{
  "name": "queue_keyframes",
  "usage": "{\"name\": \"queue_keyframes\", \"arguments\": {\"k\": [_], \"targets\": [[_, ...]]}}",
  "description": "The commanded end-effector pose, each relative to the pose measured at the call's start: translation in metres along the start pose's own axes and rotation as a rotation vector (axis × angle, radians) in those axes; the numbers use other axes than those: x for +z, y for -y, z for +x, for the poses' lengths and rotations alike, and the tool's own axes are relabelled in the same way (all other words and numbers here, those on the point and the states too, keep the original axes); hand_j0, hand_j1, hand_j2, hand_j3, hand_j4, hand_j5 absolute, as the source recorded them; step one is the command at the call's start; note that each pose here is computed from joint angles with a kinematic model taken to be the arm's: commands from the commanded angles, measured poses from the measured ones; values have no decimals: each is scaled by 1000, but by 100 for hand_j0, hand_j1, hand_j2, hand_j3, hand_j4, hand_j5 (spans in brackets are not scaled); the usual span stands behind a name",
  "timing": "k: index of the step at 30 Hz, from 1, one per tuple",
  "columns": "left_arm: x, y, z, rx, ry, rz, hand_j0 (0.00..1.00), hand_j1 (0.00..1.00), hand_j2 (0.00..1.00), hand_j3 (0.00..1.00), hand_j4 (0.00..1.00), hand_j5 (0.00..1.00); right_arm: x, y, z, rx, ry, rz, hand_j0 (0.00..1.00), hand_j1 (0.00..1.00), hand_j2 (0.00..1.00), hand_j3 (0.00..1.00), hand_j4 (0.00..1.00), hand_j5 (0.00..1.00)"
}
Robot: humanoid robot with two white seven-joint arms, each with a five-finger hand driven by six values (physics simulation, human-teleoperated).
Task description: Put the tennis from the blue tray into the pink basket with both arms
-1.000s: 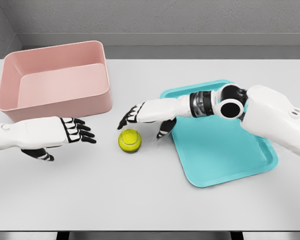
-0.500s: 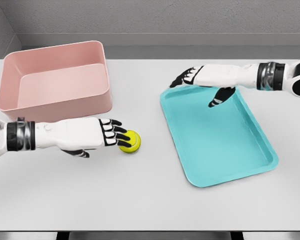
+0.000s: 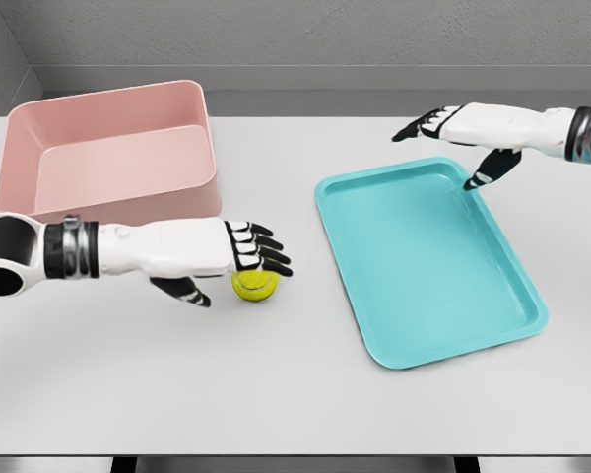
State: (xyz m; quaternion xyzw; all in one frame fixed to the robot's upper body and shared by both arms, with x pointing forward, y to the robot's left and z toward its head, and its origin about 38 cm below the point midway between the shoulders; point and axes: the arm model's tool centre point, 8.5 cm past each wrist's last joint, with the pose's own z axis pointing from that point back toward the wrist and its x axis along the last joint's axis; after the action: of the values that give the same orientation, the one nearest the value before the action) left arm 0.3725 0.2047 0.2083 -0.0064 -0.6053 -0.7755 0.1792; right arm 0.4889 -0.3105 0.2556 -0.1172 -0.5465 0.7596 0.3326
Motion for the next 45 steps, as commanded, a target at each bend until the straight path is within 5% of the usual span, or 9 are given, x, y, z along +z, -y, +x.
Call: {"name": "queue_keyframes", "arguments": {"k": [1, 8, 11, 20, 34, 45], "targets": [[-5, 2, -9, 28, -13, 15, 100, 100, 100, 100, 100, 100, 7, 0, -5, -9, -20, -5, 100, 100, 100, 100, 100, 100], [-15, 9, -20, -62, -53, -52, 100, 100, 100, 100, 100, 100, 10, -6, -10, -22, -33, 3, 100, 100, 100, 100, 100, 100], [-10, 19, -33, -26, -92, -65, 100, 100, 100, 100, 100, 100, 9, -7, -9, -23, -32, 5, 100, 100, 100, 100, 100, 100], [-38, 23, -30, -1, -51, -37, 100, 100, 100, 100, 100, 100, 13, -10, -17, -35, -57, 11, 100, 100, 100, 100, 100, 100], [-33, 44, -41, 45, -87, -71, 100, 100, 100, 100, 100, 100, 13, -11, -17, -37, -56, 11, 100, 100, 100, 100, 100, 100], [-35, 42, -39, 44, -80, -60, 100, 100, 100, 100, 100, 100, 16, -11, -20, -39, -68, 8, 100, 100, 100, 100, 100, 100]]}}
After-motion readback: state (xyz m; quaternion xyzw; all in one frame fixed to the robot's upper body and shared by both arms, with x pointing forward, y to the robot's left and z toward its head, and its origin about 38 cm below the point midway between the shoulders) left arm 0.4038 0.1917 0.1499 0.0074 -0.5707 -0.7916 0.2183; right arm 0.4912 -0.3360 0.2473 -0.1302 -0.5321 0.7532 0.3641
